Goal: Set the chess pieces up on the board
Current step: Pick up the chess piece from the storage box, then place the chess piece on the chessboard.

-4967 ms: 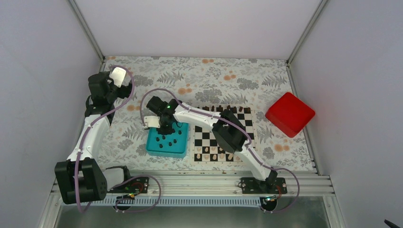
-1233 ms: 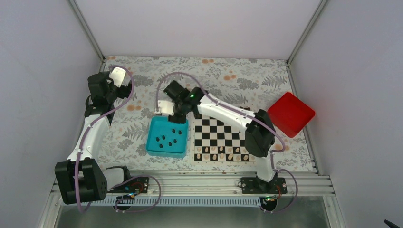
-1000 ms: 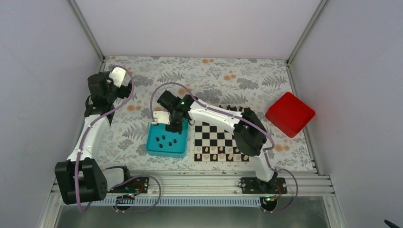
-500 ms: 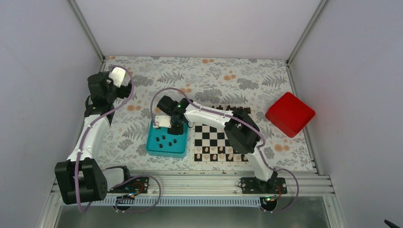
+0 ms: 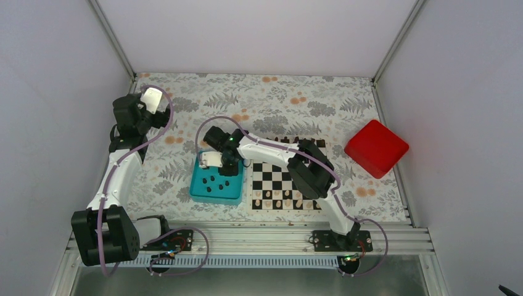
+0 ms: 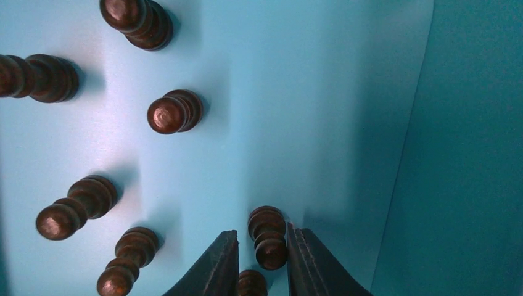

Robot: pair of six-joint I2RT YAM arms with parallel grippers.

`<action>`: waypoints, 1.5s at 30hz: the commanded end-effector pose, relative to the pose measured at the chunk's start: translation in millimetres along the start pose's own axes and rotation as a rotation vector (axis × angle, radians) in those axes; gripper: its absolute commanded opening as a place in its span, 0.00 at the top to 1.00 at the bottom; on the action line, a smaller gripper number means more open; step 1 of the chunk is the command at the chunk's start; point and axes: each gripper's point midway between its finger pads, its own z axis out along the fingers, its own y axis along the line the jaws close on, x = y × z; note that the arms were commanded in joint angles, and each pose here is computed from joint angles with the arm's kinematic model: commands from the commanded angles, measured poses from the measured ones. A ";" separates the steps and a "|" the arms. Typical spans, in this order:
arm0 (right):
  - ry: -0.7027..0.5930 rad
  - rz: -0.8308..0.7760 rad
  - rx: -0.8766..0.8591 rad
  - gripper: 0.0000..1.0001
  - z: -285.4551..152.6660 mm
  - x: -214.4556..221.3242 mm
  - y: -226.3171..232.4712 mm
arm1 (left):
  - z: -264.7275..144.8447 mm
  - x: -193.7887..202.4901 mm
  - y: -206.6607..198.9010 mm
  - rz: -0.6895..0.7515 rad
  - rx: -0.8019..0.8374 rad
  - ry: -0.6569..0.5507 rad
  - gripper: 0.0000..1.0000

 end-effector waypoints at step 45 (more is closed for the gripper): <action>-0.052 0.410 0.102 0.95 -78.4 154.5 -99.5 | -4.4 -12.8 4.5 -0.003 -0.007 -0.041 0.00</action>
